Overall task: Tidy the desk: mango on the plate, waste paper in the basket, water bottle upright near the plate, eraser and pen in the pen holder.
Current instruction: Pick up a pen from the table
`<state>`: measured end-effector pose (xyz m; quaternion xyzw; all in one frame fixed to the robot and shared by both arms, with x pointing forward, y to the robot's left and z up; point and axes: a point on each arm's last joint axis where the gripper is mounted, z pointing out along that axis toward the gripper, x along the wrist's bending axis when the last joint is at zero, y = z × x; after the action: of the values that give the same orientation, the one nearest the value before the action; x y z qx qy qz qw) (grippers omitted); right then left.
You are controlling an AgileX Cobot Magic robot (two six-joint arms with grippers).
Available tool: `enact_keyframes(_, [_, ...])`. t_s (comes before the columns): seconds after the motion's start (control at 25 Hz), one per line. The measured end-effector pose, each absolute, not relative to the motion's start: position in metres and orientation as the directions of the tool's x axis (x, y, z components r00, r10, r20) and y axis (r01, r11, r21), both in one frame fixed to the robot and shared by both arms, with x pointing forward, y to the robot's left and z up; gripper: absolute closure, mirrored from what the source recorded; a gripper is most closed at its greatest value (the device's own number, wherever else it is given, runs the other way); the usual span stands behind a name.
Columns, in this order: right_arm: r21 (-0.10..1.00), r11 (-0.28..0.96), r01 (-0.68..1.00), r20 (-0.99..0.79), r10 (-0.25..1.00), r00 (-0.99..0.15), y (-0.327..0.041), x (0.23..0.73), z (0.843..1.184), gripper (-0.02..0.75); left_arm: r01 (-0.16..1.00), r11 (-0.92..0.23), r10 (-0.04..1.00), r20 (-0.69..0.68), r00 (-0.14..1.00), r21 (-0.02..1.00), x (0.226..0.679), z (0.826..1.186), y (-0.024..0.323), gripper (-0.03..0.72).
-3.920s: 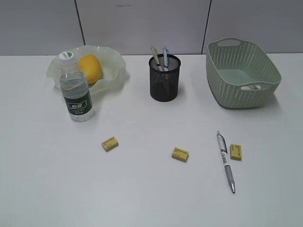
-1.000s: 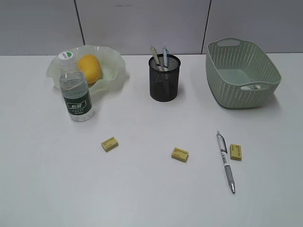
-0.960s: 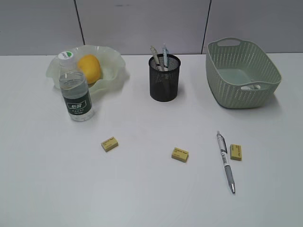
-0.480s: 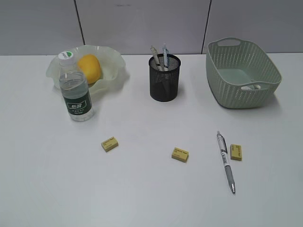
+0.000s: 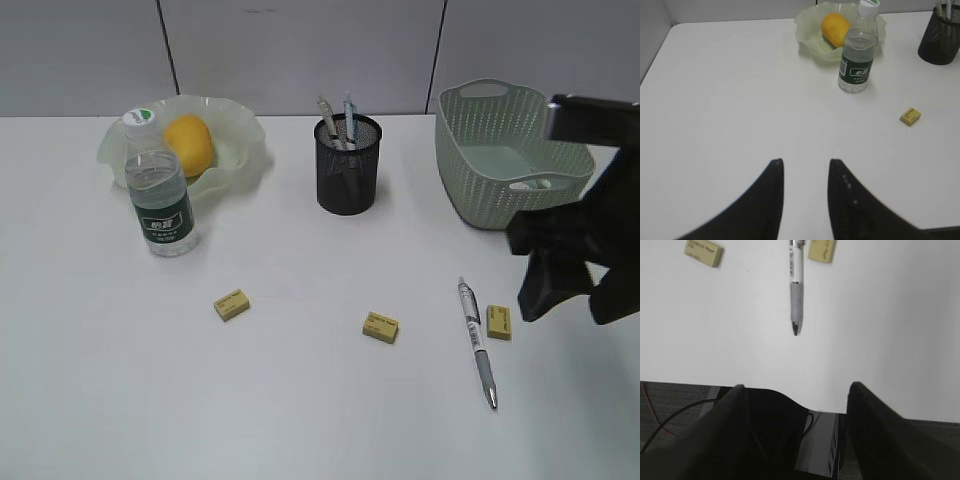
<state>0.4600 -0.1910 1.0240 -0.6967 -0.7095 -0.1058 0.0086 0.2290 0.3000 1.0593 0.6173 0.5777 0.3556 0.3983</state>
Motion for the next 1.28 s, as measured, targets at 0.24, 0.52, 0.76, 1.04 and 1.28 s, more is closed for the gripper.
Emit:
enact_keyframes(0.24, [0.044, 0.005, 0.999, 0.122, 0.993, -0.010, -0.174, 0.484, 0.972, 0.246, 0.430, -0.015, 0.997, -0.021, 0.079, 0.903, 0.229, 1.059, 0.300, 0.453])
enact_keyframes(0.52, [-0.023, 0.001, 1.000, 0.084, 0.996, 0.001, -0.163, 0.507, 0.924, 0.246, 0.430, -0.015, 0.997, -0.021, 0.079, 0.903, 0.229, 1.059, 0.300, 0.453])
enact_keyframes(0.76, [-0.031, 0.014, 0.999, 0.066, 0.998, -0.012, -0.156, 0.525, 0.910, 0.246, 0.430, -0.015, 0.997, -0.021, 0.079, 0.903, 0.229, 1.059, 0.300, 0.453])
enact_keyframes(1.04, [-0.056, 0.013, 0.998, 0.056, 0.998, -0.010, -0.155, 0.527, 0.898, 0.246, 0.430, -0.015, 0.997, -0.021, 0.079, 0.903, 0.229, 1.059, 0.300, 0.453])
enact_keyframes(1.28, [-0.075, 0.012, 0.997, 0.066, 0.998, -0.007, -0.153, 0.529, 0.882, 0.246, 0.430, -0.015, 0.997, -0.021, 0.079, 0.903, 0.229, 1.059, 0.300, 0.453])
